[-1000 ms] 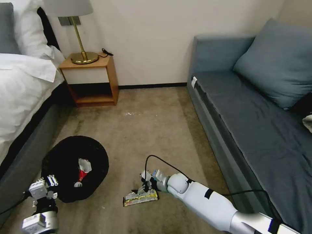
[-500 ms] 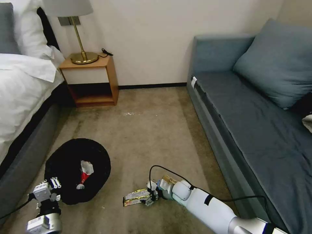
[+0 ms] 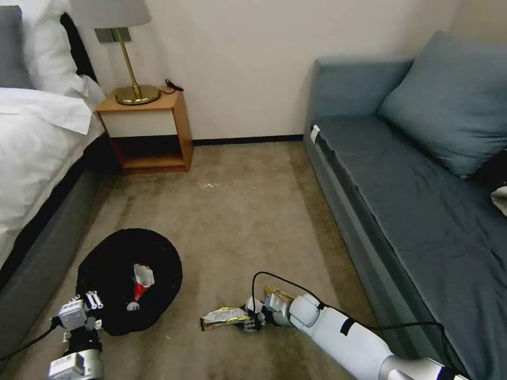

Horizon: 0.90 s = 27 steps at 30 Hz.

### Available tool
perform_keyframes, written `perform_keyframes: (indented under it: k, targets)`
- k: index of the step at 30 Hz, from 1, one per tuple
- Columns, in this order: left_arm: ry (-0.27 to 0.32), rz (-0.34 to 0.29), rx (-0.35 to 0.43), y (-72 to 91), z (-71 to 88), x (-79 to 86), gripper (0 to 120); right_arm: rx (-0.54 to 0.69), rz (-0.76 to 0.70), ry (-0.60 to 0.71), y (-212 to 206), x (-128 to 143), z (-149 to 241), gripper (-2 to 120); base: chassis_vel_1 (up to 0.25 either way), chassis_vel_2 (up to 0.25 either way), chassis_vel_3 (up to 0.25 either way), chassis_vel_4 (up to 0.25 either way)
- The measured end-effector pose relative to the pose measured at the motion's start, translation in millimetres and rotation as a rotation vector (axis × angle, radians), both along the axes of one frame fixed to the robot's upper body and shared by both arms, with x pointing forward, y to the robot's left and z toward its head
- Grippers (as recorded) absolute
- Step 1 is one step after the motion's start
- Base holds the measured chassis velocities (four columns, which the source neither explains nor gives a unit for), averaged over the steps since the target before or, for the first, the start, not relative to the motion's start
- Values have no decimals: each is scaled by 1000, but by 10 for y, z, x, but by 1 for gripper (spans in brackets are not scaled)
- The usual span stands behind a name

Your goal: Pick up the trash bin, then pick up the garbage on the floor and place it into the trash bin.

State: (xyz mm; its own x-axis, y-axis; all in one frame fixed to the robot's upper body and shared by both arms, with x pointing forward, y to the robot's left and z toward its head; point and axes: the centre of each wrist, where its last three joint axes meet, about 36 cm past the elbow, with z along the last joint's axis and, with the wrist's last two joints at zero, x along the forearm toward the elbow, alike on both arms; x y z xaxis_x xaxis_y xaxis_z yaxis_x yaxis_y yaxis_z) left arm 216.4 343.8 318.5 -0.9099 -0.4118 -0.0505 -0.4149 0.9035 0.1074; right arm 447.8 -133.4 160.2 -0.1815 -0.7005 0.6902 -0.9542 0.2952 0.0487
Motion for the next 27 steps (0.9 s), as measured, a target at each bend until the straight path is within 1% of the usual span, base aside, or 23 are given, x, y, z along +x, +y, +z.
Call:
perform_keyframes:
  k: [4,5,8,9,15,18,19,21,23,24,26,27]
  targets:
    - [1,-1,1,1,-3,-8,5,25,-6,-2,34,-3,45,20,0,0,0,0]
    - [1,-1,1,1,-3,-8,5,25,-6,-2,34,-3,45,20,0,0,0,0]
    - [0,-4,1,3,-7,-14,5,56,-24,-13,64,21,110,8,0,0,0,0]
    - [0,-4,1,3,-11,-16,5,68,-32,-19,74,35,137,1,0,0,0,0]
    - [1,-9,1,0,-20,-19,5,120,-65,-50,125,109,279,0,0,0,0,0]
    - [2,-12,2,-2,-21,-21,5,182,-111,-73,171,188,422,0,0,0,0,0]
    - [2,-12,2,-2,-21,-21,5,182,-111,-73,171,188,422,0,0,0,0,0]
    - [1,-21,3,3,-38,-34,5,245,-170,-99,230,260,535,0,0,0,0,0]
    - [3,-26,5,6,-63,-56,5,357,-292,-103,378,309,667,0,0,0,0,0]
    - [3,-26,5,6,-63,-56,5,357,-292,-103,378,309,667,0,0,0,0,0]
    - [6,-27,5,1,-79,-72,5,478,-388,-84,591,342,851,0,0,0,0,0]
    - [7,-28,5,-4,-85,-77,5,530,-412,-75,696,343,941,0,0,0,0,0]
